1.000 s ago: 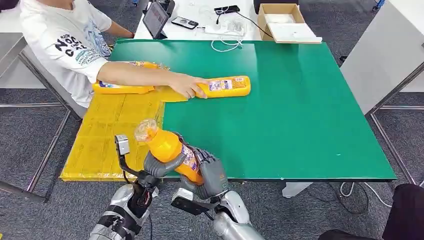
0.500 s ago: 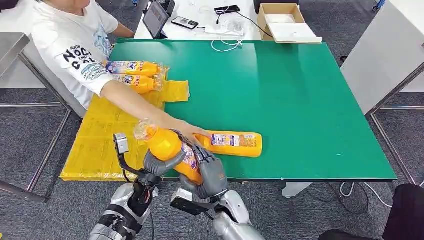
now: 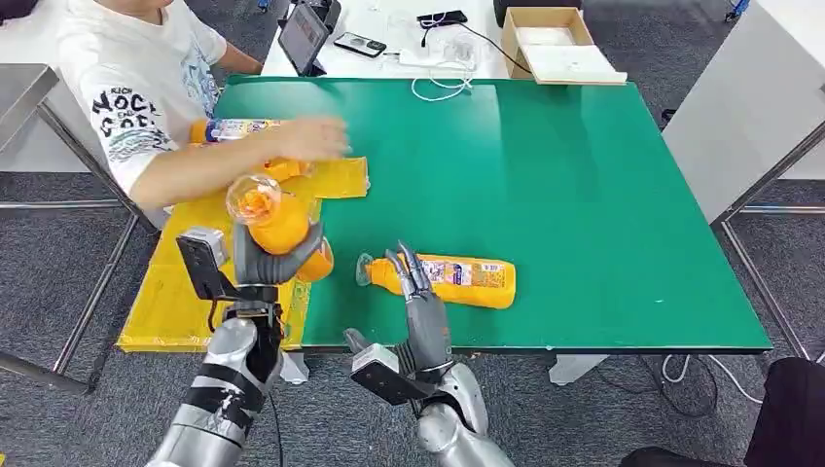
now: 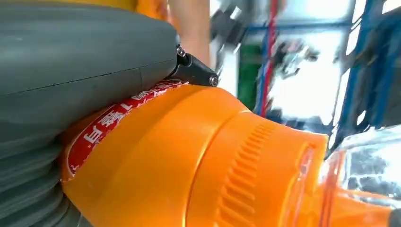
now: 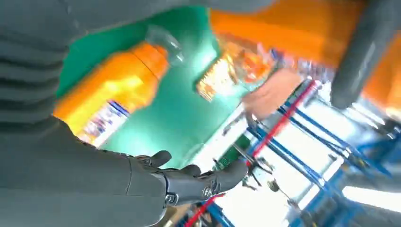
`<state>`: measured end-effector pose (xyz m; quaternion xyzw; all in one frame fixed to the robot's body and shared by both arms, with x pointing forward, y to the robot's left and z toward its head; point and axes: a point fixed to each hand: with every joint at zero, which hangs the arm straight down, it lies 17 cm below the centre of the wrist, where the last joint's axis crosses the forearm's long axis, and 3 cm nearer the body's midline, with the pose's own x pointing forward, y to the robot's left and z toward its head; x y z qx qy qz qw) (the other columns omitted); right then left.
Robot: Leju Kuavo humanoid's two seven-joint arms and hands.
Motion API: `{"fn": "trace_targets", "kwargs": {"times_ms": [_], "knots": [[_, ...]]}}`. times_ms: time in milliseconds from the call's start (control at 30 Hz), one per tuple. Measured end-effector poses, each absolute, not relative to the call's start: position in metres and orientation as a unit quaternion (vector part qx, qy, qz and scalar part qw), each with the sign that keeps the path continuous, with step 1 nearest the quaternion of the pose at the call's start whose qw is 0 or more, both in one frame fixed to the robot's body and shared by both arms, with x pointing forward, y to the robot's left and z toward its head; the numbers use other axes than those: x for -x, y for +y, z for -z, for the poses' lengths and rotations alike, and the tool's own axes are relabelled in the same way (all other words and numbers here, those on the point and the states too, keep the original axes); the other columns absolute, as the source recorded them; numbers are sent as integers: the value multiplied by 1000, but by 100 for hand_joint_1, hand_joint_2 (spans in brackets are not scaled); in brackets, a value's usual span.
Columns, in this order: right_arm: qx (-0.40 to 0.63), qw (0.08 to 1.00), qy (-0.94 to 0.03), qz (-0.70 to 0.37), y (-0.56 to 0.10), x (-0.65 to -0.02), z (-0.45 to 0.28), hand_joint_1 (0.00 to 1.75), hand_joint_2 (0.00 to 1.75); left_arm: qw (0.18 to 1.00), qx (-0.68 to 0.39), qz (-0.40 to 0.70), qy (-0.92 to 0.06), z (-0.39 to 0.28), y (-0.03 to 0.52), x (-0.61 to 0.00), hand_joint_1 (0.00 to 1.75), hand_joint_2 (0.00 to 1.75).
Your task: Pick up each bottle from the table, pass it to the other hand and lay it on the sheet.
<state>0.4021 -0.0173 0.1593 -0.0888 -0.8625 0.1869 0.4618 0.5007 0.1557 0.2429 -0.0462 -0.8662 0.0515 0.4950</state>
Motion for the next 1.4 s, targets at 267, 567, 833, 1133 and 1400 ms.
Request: {"fn": "trace_targets", "kwargs": {"times_ms": [267,567,833,1133,1400], "knots": [[78,446,-879,-151,-24,-402,-186,0,0,442,-74,-58,-892,-273,196,-509,175,175],[66,440,-890,-102,-35,-399,-201,0,0,386,-244,-10,-889,-301,229,-513,175,175],[68,413,-907,-45,-57,-393,-235,0,0,339,-474,308,-752,-234,200,-550,175,175],[50,411,-910,-29,-59,-393,-243,0,0,377,-486,506,-605,-116,222,-570,175,175],[45,412,-910,-29,-58,-393,-243,0,0,434,-438,547,-567,-69,235,-564,175,175]]}}
